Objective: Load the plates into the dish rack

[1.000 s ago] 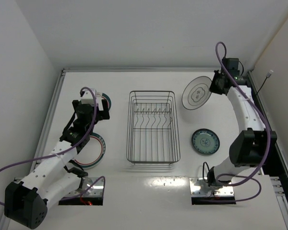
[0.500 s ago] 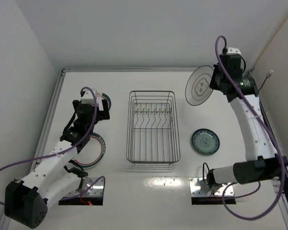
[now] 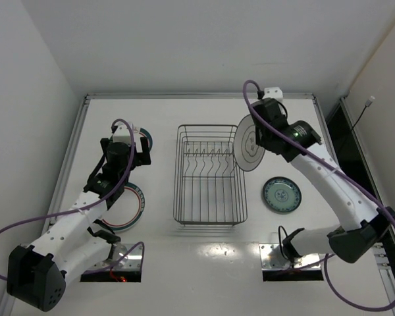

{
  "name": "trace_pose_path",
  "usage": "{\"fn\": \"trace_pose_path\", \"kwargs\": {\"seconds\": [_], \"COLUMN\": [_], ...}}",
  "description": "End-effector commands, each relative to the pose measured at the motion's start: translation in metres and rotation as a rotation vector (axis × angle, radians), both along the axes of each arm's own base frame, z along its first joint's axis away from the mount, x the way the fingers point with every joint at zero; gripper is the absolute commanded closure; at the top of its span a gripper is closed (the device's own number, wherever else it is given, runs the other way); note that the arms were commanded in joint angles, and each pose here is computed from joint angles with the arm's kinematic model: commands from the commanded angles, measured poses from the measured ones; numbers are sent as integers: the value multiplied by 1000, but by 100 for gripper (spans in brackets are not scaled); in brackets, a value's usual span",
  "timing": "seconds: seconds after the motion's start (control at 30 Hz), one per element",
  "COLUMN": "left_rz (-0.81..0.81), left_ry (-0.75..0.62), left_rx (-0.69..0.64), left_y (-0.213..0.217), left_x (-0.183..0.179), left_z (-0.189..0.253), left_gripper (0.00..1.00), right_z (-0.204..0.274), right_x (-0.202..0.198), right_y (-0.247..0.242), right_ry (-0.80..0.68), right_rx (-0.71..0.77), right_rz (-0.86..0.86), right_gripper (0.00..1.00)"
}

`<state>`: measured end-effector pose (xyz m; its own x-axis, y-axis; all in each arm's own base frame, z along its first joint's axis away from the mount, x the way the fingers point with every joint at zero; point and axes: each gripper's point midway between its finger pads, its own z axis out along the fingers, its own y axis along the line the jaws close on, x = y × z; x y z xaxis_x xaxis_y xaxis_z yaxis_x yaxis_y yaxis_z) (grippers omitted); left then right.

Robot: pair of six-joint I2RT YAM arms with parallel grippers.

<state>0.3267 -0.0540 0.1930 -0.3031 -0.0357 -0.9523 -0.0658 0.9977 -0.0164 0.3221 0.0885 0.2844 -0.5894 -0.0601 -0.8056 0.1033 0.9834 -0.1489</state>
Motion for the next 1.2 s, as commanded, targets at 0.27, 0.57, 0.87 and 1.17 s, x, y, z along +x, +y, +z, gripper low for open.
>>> {"fn": "trace_pose_path", "kwargs": {"seconds": [0.27,0.57,0.87,1.17], "left_rz": [9,9,9,18], "left_ry": [-51,-51,-43,-43], "left_rx": [-26,-26,-23,-20], "left_y": [-3,-3,-3,-1], "left_x": [5,5,4,4], "left_z": [21,21,19,20], "left_gripper": [0,0,0,0], "right_z": [-18,-61,-76,-60], "right_x": [21,28,25,16], "right_y": [16,60,71,76], "right_ry": [-16,83,146,160], "right_rx": [-104,-204,-168,-117], "right_rz": [-88,-40,5,62], "right_gripper": [100,100,94,71]}}
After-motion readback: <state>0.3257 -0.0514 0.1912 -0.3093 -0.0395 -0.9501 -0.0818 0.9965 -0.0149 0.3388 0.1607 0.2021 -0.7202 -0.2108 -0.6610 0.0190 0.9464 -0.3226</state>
